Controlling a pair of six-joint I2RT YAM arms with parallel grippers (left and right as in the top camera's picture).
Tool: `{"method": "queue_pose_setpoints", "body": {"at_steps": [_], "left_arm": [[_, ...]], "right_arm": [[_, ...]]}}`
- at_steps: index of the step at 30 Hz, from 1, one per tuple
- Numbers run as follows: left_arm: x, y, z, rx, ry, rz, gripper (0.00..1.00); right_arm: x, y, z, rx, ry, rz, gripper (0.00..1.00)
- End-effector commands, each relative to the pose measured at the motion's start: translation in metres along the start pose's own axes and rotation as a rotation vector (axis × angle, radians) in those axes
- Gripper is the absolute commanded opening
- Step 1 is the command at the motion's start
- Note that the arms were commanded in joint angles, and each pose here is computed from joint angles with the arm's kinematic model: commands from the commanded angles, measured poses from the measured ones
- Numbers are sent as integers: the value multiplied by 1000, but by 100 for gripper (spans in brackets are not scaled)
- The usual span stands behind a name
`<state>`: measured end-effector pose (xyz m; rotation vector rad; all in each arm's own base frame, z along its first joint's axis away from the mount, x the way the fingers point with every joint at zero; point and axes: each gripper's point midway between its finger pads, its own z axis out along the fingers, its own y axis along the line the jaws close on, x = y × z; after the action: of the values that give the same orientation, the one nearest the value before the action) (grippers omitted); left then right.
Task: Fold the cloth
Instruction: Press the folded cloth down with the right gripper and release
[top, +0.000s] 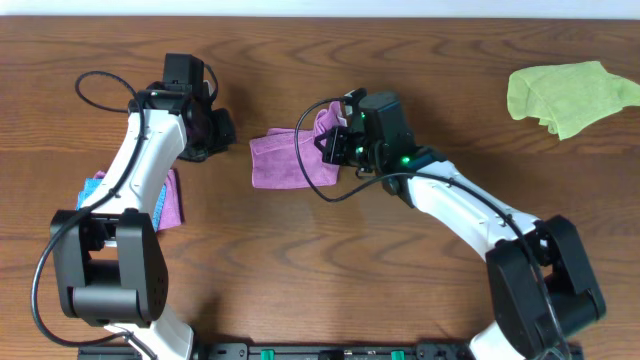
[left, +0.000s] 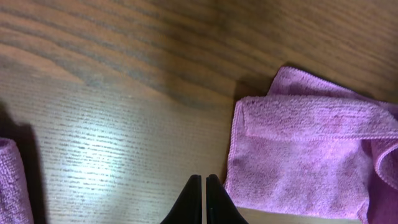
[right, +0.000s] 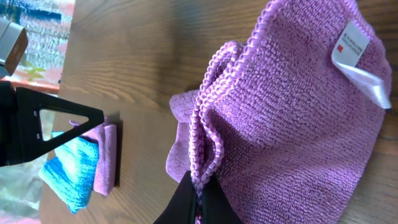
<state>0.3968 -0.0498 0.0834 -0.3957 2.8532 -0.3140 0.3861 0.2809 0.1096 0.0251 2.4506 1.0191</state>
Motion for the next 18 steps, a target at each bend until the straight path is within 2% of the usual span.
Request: {"method": "queue_pose_setpoints", "body": {"at_steps": [1,10,18], "left_arm": [[2,1,-7,1,-7,24,6],[3,2,-15,1,-11,39,6],[0,24,-25,-14,-14,-9,6]], "right_arm": [[0,5,6,16,-13,-41,1],[12,23,32,-3,29,-79,1],[16,53,56,-13,86,-160,1]]}}
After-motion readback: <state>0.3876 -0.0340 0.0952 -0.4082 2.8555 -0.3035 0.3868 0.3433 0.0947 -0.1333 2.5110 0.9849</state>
